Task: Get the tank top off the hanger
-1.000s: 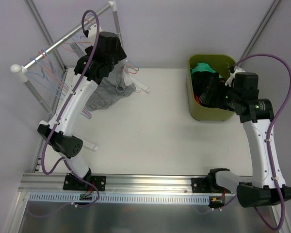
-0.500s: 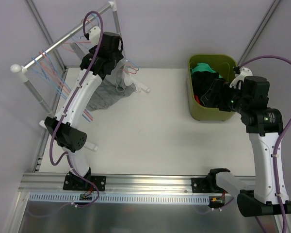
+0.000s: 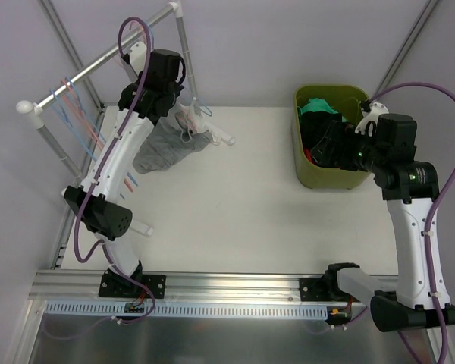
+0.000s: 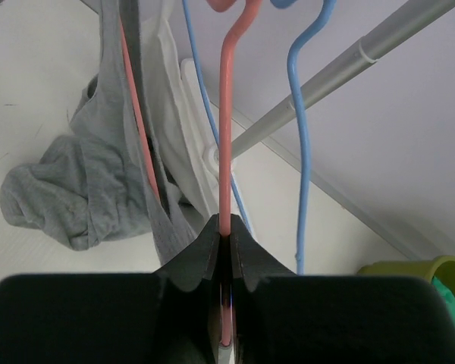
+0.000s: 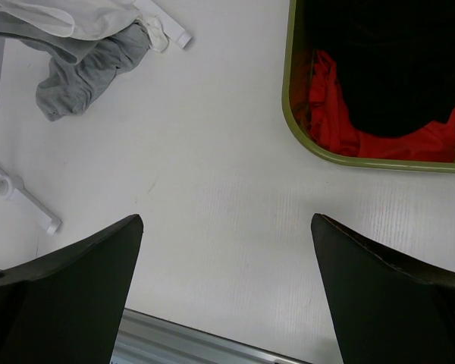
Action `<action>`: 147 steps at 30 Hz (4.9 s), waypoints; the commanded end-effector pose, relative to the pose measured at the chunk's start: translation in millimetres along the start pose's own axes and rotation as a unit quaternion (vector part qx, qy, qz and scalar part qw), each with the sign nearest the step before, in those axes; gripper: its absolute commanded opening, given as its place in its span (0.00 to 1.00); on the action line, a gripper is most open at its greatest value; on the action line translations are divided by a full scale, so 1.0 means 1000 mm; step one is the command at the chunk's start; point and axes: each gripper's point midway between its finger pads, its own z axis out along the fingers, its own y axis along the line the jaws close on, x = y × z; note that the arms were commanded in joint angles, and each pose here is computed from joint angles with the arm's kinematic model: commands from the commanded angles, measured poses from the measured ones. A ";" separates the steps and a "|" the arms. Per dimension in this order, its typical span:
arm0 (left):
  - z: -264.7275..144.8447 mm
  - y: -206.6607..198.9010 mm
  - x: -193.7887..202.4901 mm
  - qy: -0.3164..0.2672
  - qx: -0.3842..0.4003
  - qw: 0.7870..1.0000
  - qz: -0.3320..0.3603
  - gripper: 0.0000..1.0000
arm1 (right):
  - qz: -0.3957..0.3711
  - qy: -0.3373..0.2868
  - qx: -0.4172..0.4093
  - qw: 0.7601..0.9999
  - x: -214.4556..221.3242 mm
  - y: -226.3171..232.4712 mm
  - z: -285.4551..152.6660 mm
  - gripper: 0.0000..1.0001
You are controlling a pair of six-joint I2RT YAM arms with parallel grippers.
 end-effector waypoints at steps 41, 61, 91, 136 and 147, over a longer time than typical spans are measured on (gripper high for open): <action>-0.346 0.026 0.179 0.306 0.447 0.827 0.152 0.00 | -0.046 0.057 -0.347 0.935 0.025 0.138 0.004 0.99; -0.380 -0.016 0.185 0.337 0.508 0.786 0.104 0.00 | -0.061 0.062 -0.259 0.962 0.062 0.146 0.071 0.32; -0.349 -0.005 0.176 0.315 0.483 0.811 0.095 0.00 | -0.096 0.062 -0.312 0.943 0.055 0.152 0.061 0.46; -0.359 -0.031 0.155 0.312 0.512 0.796 0.089 0.00 | -0.123 0.069 -0.327 0.934 0.046 0.159 0.093 0.33; -0.362 -0.032 0.157 0.319 0.517 0.789 0.092 0.00 | -0.112 0.043 -0.275 0.954 0.026 0.148 0.107 0.00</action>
